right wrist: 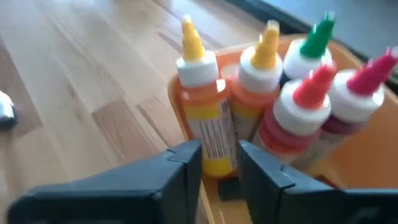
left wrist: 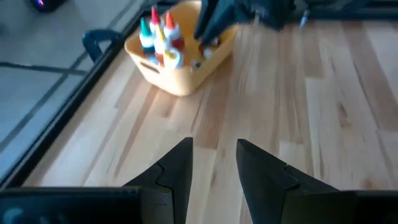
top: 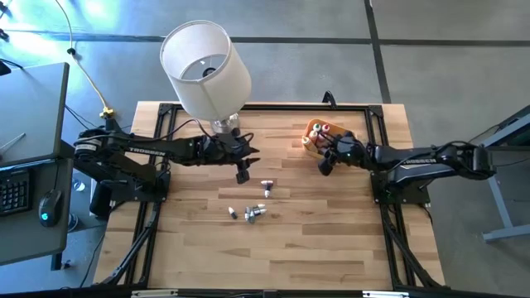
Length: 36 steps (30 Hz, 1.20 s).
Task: Pick & Place food coloring
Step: Adjust the food coloring bottles in the yellow bin
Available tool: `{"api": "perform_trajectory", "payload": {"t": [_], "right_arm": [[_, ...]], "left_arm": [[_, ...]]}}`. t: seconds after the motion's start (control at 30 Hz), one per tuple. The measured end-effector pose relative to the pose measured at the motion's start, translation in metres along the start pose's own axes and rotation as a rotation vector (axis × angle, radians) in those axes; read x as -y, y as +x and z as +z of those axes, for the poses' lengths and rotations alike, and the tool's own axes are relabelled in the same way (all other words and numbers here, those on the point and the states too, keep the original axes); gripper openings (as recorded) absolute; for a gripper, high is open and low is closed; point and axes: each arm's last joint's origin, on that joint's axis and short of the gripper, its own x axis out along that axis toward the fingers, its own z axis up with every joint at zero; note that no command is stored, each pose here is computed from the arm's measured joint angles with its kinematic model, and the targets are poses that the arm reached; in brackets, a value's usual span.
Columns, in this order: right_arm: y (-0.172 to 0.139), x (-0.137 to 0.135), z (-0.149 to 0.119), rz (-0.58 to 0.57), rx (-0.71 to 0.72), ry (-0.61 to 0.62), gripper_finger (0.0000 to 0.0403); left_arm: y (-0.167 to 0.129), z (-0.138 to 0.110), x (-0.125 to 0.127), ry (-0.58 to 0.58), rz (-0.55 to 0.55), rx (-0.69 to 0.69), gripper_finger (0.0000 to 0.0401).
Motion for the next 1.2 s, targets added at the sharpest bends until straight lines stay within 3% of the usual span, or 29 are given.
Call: {"api": "perform_trajectory", "payload": {"t": [0.2,0.47,0.9,1.2], "right_arm": [[0.012,-0.001,-0.007,-0.021,-0.053,0.048,0.0009],[0.036,-0.006,-0.018,-0.044,-0.127,0.057,0.0003],[0.079,0.005,-0.005,-0.030,-0.264,0.046,0.0001],[0.077,0.003,0.011,0.011,-0.240,0.009,0.0001]], "left_arm": [[0.001,0.002,0.000,-0.004,-0.001,0.022,0.0119],[0.001,0.001,0.000,-0.003,-0.001,0.014,0.0119],[0.001,0.001,0.000,0.013,0.001,0.010,0.0119],[0.001,0.000,0.000,0.034,0.002,0.004,0.0119]]}}
